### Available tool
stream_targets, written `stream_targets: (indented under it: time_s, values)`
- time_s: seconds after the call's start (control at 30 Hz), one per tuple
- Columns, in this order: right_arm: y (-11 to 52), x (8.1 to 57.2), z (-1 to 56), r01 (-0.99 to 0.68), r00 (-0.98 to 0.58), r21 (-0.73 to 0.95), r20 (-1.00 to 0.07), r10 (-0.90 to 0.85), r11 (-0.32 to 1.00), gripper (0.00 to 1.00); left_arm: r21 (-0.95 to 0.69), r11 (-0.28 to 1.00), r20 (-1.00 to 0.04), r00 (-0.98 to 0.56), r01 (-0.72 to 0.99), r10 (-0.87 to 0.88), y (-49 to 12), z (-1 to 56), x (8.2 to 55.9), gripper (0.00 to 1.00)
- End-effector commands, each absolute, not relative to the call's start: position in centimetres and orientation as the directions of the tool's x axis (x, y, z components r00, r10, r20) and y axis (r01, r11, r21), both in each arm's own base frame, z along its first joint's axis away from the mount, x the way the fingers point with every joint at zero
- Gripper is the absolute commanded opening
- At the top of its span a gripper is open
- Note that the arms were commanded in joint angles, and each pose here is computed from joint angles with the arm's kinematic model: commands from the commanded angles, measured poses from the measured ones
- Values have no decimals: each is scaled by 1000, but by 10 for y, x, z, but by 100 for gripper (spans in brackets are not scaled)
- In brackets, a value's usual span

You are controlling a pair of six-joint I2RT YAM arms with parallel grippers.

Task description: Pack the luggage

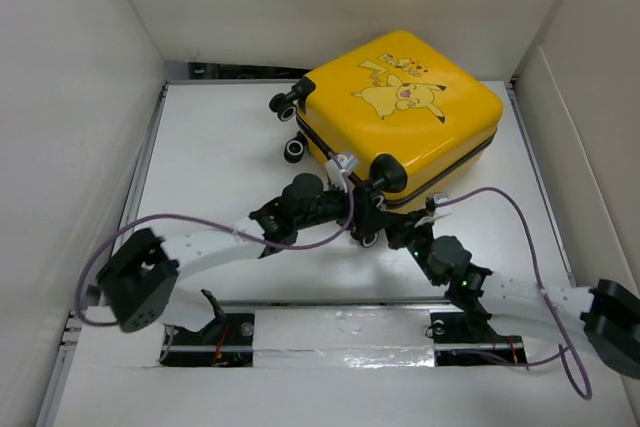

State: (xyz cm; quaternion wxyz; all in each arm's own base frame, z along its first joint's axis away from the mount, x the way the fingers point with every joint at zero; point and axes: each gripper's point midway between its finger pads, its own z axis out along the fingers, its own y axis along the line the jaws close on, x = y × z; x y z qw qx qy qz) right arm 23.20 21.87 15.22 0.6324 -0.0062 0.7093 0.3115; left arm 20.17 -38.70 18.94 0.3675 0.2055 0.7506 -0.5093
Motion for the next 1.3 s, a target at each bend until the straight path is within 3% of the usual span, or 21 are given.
stream_targets:
  time_s: [0.0, 0.13, 0.37, 0.5, 0.6, 0.9, 1.0, 1.13, 1.17, 1.27]
  values:
    - [236, 203, 184, -532, -249, 498, -865, 436, 685, 0, -496, 598, -868, -372, 630, -328, -315, 279, 259, 99]
    - [220, 198, 195, -514, -244, 474, -880, 408, 715, 0, -570, 740, -822, -236, 357, -519, -214, 293, 323, 99]
    - [232, 192, 184, -550, -292, 450, -893, 343, 704, 0, -669, 726, -744, -151, 163, -651, -119, 290, 378, 97]
    - [232, 193, 182, -555, -288, 436, -900, 328, 708, 0, -577, 783, -814, -244, 233, -528, -135, 271, 409, 95]
    - [228, 194, 183, -555, -280, 421, -907, 315, 718, 0, -440, 804, -898, -205, 400, -390, -153, 259, 416, 95]
    - [229, 194, 185, -597, -280, 401, -916, 288, 695, 0, -345, 832, -939, -156, 435, -308, -156, 247, 451, 95]
    - [229, 193, 186, -607, -277, 403, -915, 293, 685, 0, -250, 823, -965, -64, 510, -254, -169, 282, 455, 93]
    - [228, 192, 187, -616, -270, 405, -914, 301, 676, 0, -93, 833, -989, 49, 545, -142, -189, 302, 505, 93]
    - [228, 192, 187, -617, -273, 406, -914, 300, 674, 0, -173, 834, -969, -241, 524, -50, -192, 230, 493, 92]
    - [226, 193, 188, -617, -269, 407, -913, 306, 674, 0, -179, 825, -963, -269, 536, -35, -196, 220, 497, 84]
